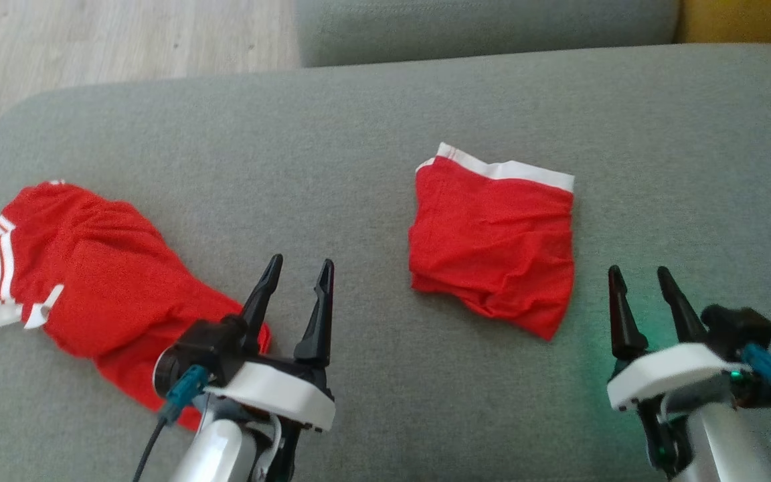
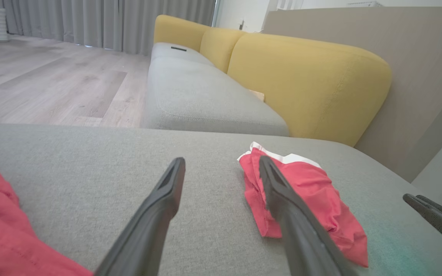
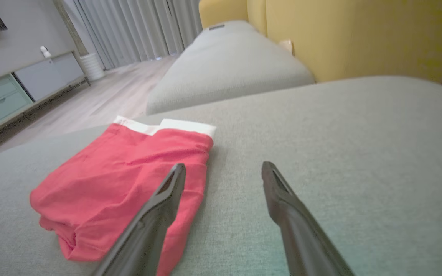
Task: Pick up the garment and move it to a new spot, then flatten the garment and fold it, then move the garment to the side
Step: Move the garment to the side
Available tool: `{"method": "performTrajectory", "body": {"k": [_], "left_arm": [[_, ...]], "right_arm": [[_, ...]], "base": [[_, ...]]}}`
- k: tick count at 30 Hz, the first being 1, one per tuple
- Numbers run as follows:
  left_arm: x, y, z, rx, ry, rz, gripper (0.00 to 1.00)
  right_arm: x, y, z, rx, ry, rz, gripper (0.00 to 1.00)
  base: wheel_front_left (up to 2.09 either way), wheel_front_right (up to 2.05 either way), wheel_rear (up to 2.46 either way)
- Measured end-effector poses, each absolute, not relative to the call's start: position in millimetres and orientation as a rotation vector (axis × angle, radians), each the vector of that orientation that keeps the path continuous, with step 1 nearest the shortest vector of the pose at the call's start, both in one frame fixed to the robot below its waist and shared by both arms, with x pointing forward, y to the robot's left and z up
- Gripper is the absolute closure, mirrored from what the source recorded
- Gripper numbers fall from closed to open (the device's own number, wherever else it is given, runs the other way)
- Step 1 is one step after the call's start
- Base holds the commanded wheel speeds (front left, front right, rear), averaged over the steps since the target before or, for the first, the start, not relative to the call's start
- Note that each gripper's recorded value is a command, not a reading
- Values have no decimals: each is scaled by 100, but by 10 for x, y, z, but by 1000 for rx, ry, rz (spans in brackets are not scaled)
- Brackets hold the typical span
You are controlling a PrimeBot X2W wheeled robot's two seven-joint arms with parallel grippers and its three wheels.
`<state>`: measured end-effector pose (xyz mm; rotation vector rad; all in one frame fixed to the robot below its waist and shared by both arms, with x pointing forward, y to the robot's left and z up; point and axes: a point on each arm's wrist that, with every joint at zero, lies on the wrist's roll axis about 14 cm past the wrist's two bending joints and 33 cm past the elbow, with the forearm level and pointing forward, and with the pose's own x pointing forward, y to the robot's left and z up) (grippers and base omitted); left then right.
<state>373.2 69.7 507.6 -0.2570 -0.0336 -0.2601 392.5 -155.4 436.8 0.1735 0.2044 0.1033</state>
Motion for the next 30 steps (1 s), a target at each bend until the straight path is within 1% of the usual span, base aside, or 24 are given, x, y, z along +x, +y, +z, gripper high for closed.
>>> {"method": "performTrajectory", "body": {"k": [7,13,18,20,21,22,30], "left_arm": [[3839,784,5043,-256,-27,-234,0],[3878,885,4972,-253,-10,-202,0],[3890,953,4913,-253,6,-180,0],[3910,956,4921,-251,3,-180,0],[3910,956,4921,-251,3,-180,0],[3919,954,4931,-250,0,-181,0],[3942,849,4951,-254,-4,-213,0]], "right_arm": [[4190,-1325,4035,229,383,147,0],[4277,-1137,3705,305,538,164,0],[4414,-957,3669,323,564,209,0],[4446,-902,3675,278,558,238,0],[4446,-902,3675,278,558,238,35],[4449,-883,3673,253,557,250,100],[4421,-933,3695,89,534,283,100]], "base": [[0,0,0],[0,0,0],[0,0,0],[0,0,0],[0,0,0],[0,0,0],[0,0,0]]}}
